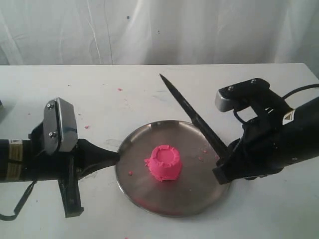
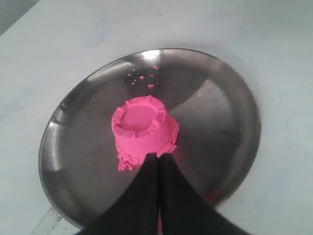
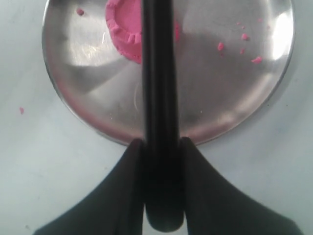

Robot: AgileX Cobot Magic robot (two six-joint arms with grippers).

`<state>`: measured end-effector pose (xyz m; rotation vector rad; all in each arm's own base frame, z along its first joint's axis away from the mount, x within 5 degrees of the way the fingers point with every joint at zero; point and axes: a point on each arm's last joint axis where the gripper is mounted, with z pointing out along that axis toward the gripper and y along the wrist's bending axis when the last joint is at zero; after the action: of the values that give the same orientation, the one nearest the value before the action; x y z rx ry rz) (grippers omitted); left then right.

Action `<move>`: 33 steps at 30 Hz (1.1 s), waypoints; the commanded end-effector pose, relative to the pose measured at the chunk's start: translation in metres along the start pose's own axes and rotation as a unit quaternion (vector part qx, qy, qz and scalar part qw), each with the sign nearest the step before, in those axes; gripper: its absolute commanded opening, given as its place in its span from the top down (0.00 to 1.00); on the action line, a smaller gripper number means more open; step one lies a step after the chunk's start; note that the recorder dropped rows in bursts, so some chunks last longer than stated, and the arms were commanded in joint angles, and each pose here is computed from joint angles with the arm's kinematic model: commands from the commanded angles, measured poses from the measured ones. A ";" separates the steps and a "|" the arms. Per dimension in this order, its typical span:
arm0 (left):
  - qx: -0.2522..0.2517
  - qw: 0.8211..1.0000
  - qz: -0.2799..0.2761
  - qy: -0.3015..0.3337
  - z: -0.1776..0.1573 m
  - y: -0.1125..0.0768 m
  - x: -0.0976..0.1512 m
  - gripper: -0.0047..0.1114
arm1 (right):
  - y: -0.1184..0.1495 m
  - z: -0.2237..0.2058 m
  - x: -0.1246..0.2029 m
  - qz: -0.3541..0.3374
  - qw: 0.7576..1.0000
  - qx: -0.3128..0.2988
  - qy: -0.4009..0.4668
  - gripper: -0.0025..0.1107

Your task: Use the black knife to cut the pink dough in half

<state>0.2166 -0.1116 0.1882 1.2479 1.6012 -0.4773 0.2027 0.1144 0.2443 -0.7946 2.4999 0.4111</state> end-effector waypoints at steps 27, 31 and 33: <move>0.006 0.988 -0.106 -0.114 0.069 0.055 0.008 0.96 | 0.004 0.065 0.009 -0.040 0.988 -0.029 0.143 0.98; 0.009 0.986 -0.119 -0.113 0.082 0.065 0.014 0.96 | 0.003 0.070 0.010 -0.037 0.987 -0.030 0.151 0.98; 0.006 0.986 -0.112 -0.120 0.087 0.072 0.011 0.96 | 0.003 0.071 0.010 -0.037 0.988 -0.029 0.150 0.98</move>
<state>0.3164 -0.1423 0.1582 0.9759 1.5645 -0.7342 0.2188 0.1411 0.1804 -1.0376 2.7383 0.3624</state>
